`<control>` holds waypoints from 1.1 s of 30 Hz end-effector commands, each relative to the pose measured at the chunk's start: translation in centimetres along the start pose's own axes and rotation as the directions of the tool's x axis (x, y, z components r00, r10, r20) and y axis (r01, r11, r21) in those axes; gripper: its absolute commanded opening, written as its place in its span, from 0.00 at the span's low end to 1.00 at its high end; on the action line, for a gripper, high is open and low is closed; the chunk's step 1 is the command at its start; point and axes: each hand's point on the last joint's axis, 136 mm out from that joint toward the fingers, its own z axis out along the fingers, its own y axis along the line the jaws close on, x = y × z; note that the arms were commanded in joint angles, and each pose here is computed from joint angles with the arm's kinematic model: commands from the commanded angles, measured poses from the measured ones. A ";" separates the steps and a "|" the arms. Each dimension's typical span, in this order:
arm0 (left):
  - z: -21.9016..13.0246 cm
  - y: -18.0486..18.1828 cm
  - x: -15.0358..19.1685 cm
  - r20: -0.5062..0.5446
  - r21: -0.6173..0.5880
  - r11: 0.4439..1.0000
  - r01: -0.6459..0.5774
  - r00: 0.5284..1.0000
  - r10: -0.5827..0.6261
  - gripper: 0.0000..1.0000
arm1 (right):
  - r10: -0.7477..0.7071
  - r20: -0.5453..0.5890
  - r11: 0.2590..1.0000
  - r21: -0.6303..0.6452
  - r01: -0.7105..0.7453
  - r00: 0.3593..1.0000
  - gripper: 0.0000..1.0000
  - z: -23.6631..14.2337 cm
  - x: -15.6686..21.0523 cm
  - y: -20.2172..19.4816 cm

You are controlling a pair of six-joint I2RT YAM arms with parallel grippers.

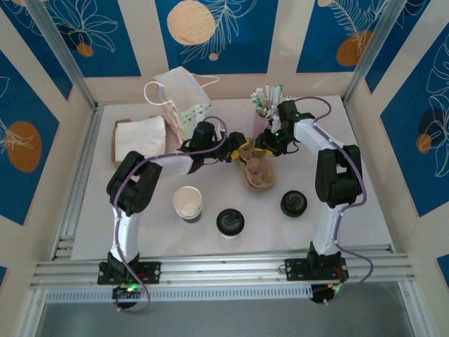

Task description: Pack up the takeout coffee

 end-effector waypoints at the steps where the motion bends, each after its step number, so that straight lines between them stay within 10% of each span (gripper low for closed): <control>1: -0.1 -1.2 1.8 -0.052 0.036 0.999 -0.026 0.998 0.028 0.58 | -0.021 -0.021 0.996 -0.085 0.019 1.000 0.44 -0.6 1.0 2.4; 33: -1.4 -0.4 2.1 -0.027 -0.005 0.999 -0.052 0.998 0.052 0.24 | -0.109 0.043 0.990 0.096 0.104 0.993 0.68 -4.2 2.9 1.7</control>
